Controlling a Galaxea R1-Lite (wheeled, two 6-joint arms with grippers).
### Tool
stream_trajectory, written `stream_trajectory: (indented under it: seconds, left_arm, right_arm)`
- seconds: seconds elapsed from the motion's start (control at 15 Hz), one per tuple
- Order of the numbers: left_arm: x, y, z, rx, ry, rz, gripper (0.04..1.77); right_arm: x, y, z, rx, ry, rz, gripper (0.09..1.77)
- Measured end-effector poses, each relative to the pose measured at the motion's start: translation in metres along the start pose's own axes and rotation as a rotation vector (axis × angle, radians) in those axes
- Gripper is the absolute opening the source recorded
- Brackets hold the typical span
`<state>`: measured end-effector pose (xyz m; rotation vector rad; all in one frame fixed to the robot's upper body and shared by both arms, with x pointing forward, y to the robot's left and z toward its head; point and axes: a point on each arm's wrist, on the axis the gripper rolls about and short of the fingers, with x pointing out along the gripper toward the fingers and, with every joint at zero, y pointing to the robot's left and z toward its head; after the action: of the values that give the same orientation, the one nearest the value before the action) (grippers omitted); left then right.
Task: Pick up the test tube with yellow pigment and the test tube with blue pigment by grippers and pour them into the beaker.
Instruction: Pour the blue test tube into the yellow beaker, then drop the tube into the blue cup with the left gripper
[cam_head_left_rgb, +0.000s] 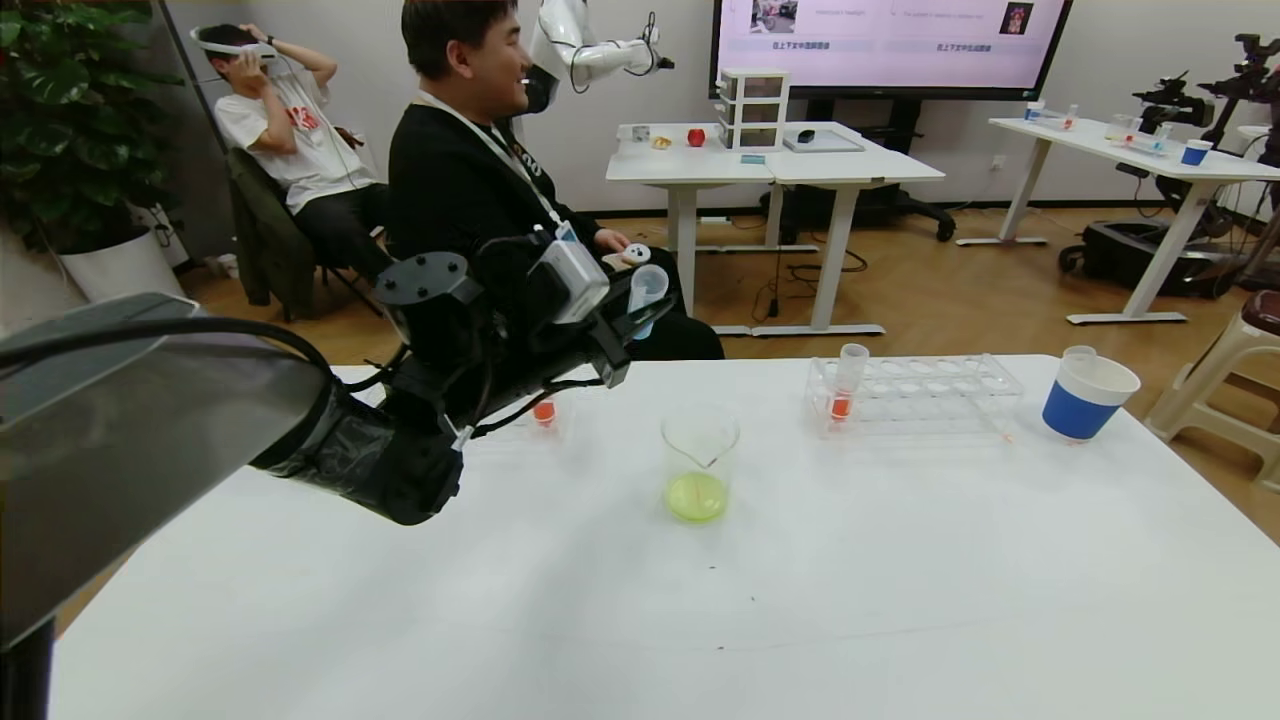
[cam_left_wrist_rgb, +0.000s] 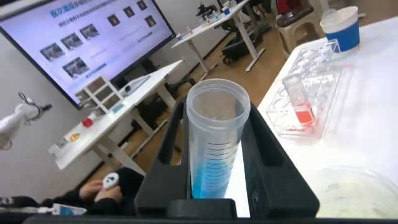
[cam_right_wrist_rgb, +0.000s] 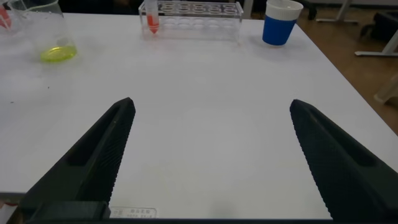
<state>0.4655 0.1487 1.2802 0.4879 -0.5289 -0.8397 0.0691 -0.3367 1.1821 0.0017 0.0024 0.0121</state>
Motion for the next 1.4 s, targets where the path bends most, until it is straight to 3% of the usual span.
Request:
stream_trajectory:
  seconds: [0.4, 0.93, 1.4]
  left_arm:
    - [0.004, -0.008, -0.013, 0.228, -0.017, -0.057, 0.50]
    - [0.018, -0.014, -0.021, 0.563, -0.190, -0.192, 0.50]
    - [0.015, -0.022, -0.043, 0.706, -0.192, -0.209, 0.50]
  right_arm:
    - [0.000, 0.000, 0.000, 0.000, 0.000, 0.000, 1.74]
    - [0.000, 0.000, 0.000, 0.000, 0.000, 0.000, 1.74]
    - [0.000, 0.000, 0.000, 0.000, 0.000, 0.000, 1.74]
